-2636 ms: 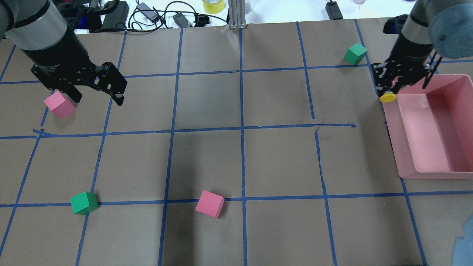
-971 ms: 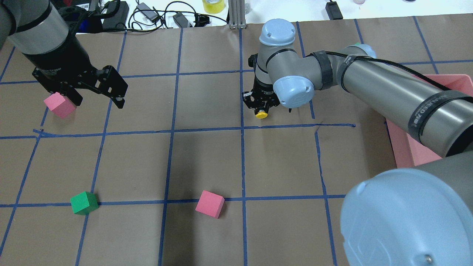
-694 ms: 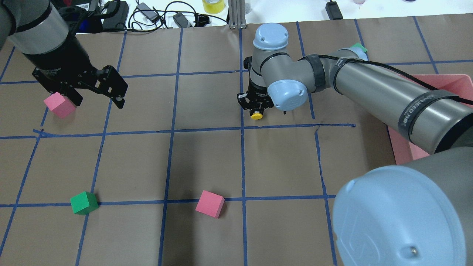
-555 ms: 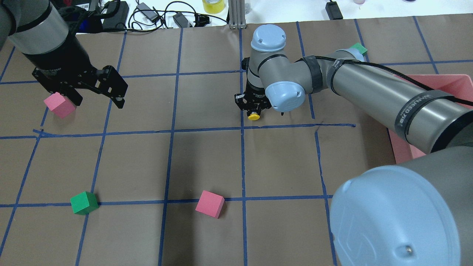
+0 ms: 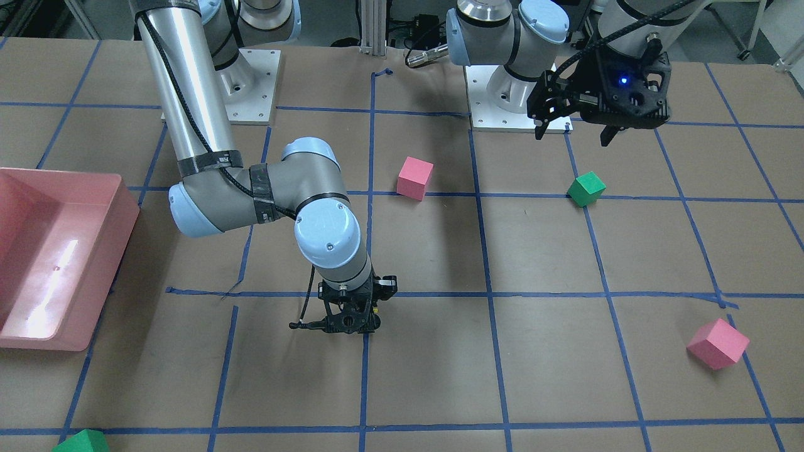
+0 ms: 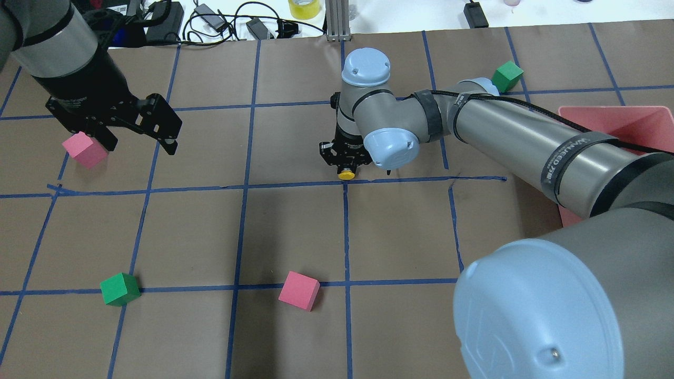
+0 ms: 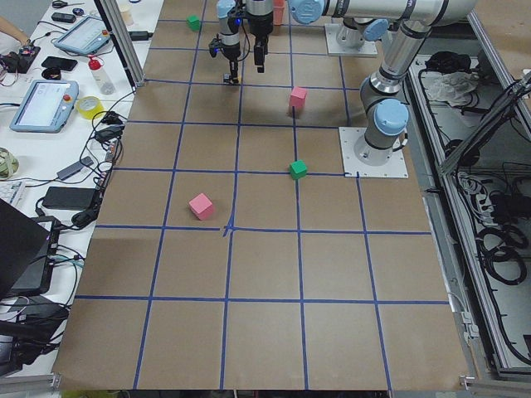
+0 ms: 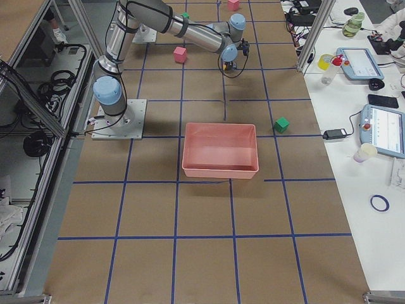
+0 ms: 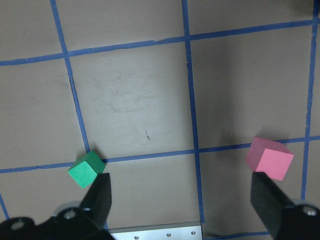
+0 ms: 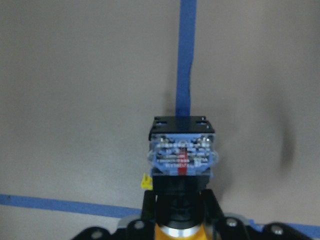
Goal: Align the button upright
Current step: 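Lower the button onto the table with the right gripper, then open the right gripper and raise it away from the button, then reach the left gripper to the lying button and grasp it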
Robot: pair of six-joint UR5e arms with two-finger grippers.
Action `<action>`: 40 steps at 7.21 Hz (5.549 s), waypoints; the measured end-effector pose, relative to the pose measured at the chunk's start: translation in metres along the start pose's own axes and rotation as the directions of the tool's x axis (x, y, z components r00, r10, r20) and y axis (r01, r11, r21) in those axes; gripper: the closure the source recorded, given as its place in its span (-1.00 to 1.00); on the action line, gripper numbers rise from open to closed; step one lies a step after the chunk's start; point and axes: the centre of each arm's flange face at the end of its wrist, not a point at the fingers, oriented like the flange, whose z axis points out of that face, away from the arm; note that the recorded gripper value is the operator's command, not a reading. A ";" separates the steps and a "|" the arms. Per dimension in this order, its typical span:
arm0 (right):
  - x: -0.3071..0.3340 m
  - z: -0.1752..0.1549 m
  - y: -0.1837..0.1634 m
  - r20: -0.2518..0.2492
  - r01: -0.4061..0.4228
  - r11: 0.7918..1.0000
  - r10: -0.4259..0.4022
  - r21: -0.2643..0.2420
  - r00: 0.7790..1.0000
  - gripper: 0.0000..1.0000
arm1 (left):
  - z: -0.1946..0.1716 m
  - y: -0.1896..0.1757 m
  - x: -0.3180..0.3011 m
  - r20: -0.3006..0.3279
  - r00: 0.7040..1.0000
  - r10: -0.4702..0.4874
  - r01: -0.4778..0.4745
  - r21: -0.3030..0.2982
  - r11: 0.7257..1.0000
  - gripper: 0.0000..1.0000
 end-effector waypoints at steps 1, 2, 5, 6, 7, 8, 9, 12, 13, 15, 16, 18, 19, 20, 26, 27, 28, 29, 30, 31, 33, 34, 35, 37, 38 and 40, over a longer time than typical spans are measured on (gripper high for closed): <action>-0.005 0.002 0.002 0.003 -0.013 1.000 0.013 0.005 1.000 1.00 | 0.000 0.000 0.000 0.000 1.000 0.000 0.000 0.000 1.000 -1.00; -0.009 0.004 0.002 0.009 -0.017 1.000 0.017 0.012 1.000 1.00 | 0.000 0.000 0.000 0.000 1.000 0.001 -0.001 0.000 1.000 -1.00; -0.015 0.005 0.001 0.036 -0.014 0.999 0.013 0.032 0.999 0.52 | 0.000 0.000 0.000 0.000 1.000 0.000 0.000 0.000 1.000 -1.00; -0.017 0.004 0.001 0.041 -0.011 0.999 0.010 0.039 0.999 0.43 | 0.000 0.000 0.000 0.000 1.000 0.000 0.000 0.000 1.000 -1.00; -0.018 0.004 0.001 0.043 -0.010 0.999 0.008 0.043 0.999 0.42 | 0.000 0.000 0.000 0.000 1.000 0.000 0.000 0.000 1.000 -1.00; -0.018 0.004 0.001 0.044 -0.009 0.999 0.007 0.045 0.999 0.41 | 0.000 0.000 0.000 0.000 1.000 0.000 0.000 0.000 1.000 -1.00; -0.018 0.004 0.001 0.044 -0.009 0.999 0.007 0.045 0.999 0.10 | 0.000 0.000 0.000 0.000 1.000 0.000 0.000 0.000 1.000 -1.00; -0.018 0.007 0.001 0.042 -0.008 0.999 0.006 0.041 0.999 0.08 | 0.000 0.000 0.000 0.000 1.000 0.001 -0.001 0.000 1.000 -1.00; -0.017 0.009 0.002 0.041 -0.007 0.999 0.006 0.039 0.999 0.05 | 0.000 0.000 0.000 0.000 1.000 0.001 -0.001 0.000 1.000 -1.00; -0.017 0.008 0.001 0.041 -0.008 0.999 0.006 0.040 0.999 -0.22 | 0.000 0.000 0.000 0.000 1.000 0.000 0.000 0.000 1.000 -1.00; -0.018 0.006 0.001 0.041 -0.007 0.999 0.006 0.044 0.999 -0.34 | 0.000 0.000 0.000 0.000 1.000 0.000 0.000 0.000 1.000 -1.00; -0.018 -0.001 0.001 0.041 -0.008 0.998 0.006 0.056 0.999 -0.45 | 0.000 0.000 0.000 0.000 1.000 0.001 -0.001 0.000 1.000 -1.00; -0.018 -0.006 0.001 0.039 -0.009 0.998 0.006 0.064 0.999 -0.54 | 0.000 0.000 0.000 0.000 1.000 0.001 -0.001 0.000 1.000 -1.00; -0.018 -0.013 0.001 0.037 -0.008 0.997 0.006 0.075 0.999 -0.65 | 0.000 0.000 0.000 0.000 1.000 0.001 -0.001 -0.001 1.000 -1.00; 0.009 -0.053 -0.004 0.029 -0.036 0.992 0.033 0.119 0.999 -0.94 | 0.000 0.000 0.000 0.001 1.000 0.001 -0.001 -0.002 1.000 -1.00; 0.020 -0.059 -0.004 0.021 -0.042 0.993 0.040 0.111 0.999 -0.95 | 0.000 0.000 0.000 0.001 1.000 0.001 -0.001 -0.002 1.000 -1.00; 0.031 -0.068 -0.003 0.014 -0.041 0.994 0.039 0.098 0.999 -0.96 | 0.000 0.000 0.000 0.001 1.000 0.001 -0.001 -0.001 1.000 -1.00; 0.041 -0.077 -0.002 0.007 -0.035 0.996 0.034 0.083 0.999 -0.98 | 0.002 -0.002 0.000 -0.002 1.000 0.001 -0.001 -0.001 1.000 -1.00; 0.050 -0.084 -0.002 0.003 -0.028 0.997 0.028 0.074 1.000 -1.00 | 0.007 -0.006 -0.001 -0.006 1.000 0.000 0.000 -0.002 1.000 -1.00; 0.062 -0.092 -0.003 0.001 -0.020 0.998 0.020 0.066 1.000 -1.00 | 0.012 -0.012 -0.002 -0.009 1.000 -0.004 0.004 -0.002 1.000 -1.00; 0.105 -0.125 -0.003 -0.005 -0.010 0.999 0.011 0.041 1.000 -1.00 | 0.031 -0.025 -0.004 -0.008 1.000 -0.008 0.007 -0.035 0.999 -1.00; 0.132 -0.150 0.003 -0.008 -0.013 1.000 0.013 0.021 1.000 -1.00 | 0.040 -0.030 -0.003 -0.011 1.000 -0.005 0.004 -0.053 0.999 -1.00; 0.154 -0.178 0.016 -0.014 -0.029 1.000 0.029 0.000 0.999 -1.00 | 0.054 -0.032 0.005 -0.020 1.000 -0.006 0.004 -0.076 0.997 -1.00; 0.166 -0.245 0.059 -0.038 -0.012 1.000 0.011 -0.017 0.999 -1.00 | 0.099 -0.040 0.044 -0.047 0.998 -0.048 0.046 -0.040 0.998 -1.00; 0.164 -0.276 0.082 -0.048 -0.001 1.000 0.001 -0.004 0.999 -1.00 | 0.121 -0.046 0.066 -0.064 0.995 -0.078 0.081 0.040 0.996 -0.92; 0.164 -0.291 0.110 -0.061 -0.013 0.998 0.009 -0.063 0.998 -1.00 | 0.166 -0.048 0.110 -0.089 0.991 -0.104 0.119 0.191 0.974 -0.88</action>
